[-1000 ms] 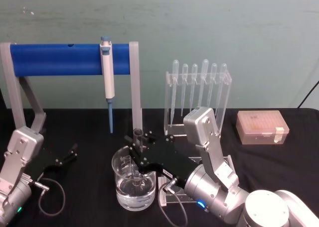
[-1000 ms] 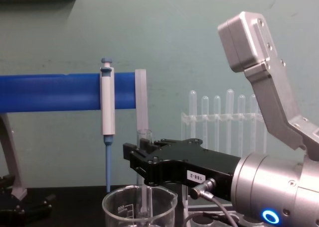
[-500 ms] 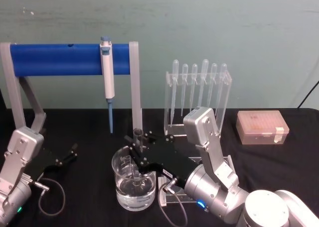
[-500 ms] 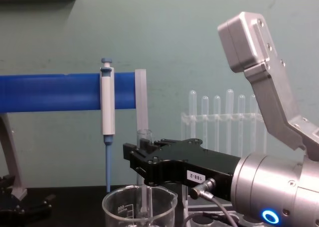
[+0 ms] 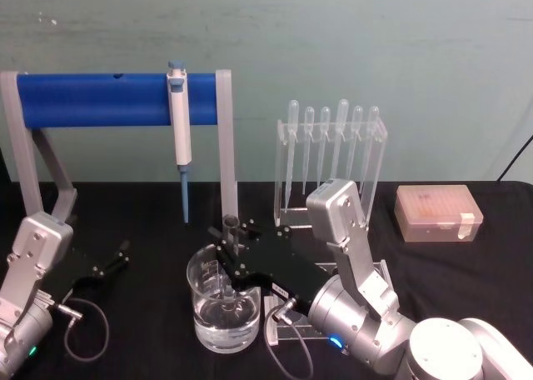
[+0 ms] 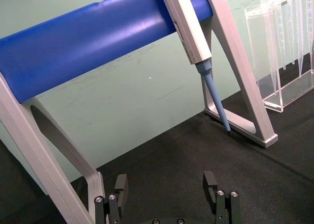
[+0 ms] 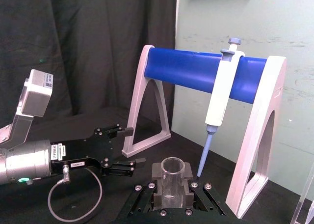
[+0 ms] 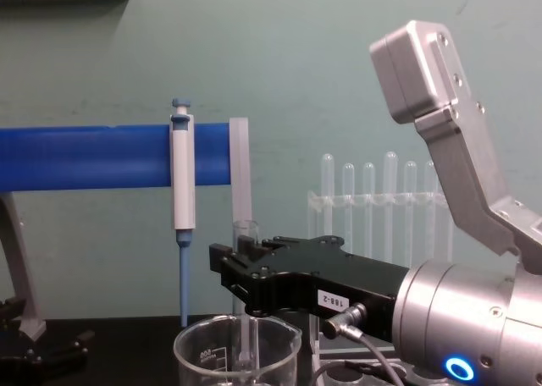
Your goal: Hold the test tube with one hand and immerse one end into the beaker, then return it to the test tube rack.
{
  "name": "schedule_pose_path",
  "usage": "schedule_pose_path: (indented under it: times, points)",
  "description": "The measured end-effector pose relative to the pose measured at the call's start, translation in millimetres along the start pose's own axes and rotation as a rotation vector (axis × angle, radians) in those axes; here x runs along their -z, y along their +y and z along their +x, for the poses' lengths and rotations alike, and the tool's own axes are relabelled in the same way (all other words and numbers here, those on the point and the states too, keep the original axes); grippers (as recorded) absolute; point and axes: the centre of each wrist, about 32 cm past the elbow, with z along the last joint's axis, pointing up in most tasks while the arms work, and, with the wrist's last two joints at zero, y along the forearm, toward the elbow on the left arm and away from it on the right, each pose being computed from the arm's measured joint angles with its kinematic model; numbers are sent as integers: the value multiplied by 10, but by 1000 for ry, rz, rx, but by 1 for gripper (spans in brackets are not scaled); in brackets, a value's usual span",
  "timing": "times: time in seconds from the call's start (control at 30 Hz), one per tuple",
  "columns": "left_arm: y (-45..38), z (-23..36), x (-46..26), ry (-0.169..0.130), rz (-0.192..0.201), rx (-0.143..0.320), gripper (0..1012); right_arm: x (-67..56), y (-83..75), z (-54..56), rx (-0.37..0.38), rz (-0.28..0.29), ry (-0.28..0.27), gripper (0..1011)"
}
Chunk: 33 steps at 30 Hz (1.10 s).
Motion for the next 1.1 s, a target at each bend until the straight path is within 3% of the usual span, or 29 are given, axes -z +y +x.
schedule_pose_path:
  times: [1.1]
  points:
    - [0,0,0,0,0,0,1000,0,0,0,0,0,0,225]
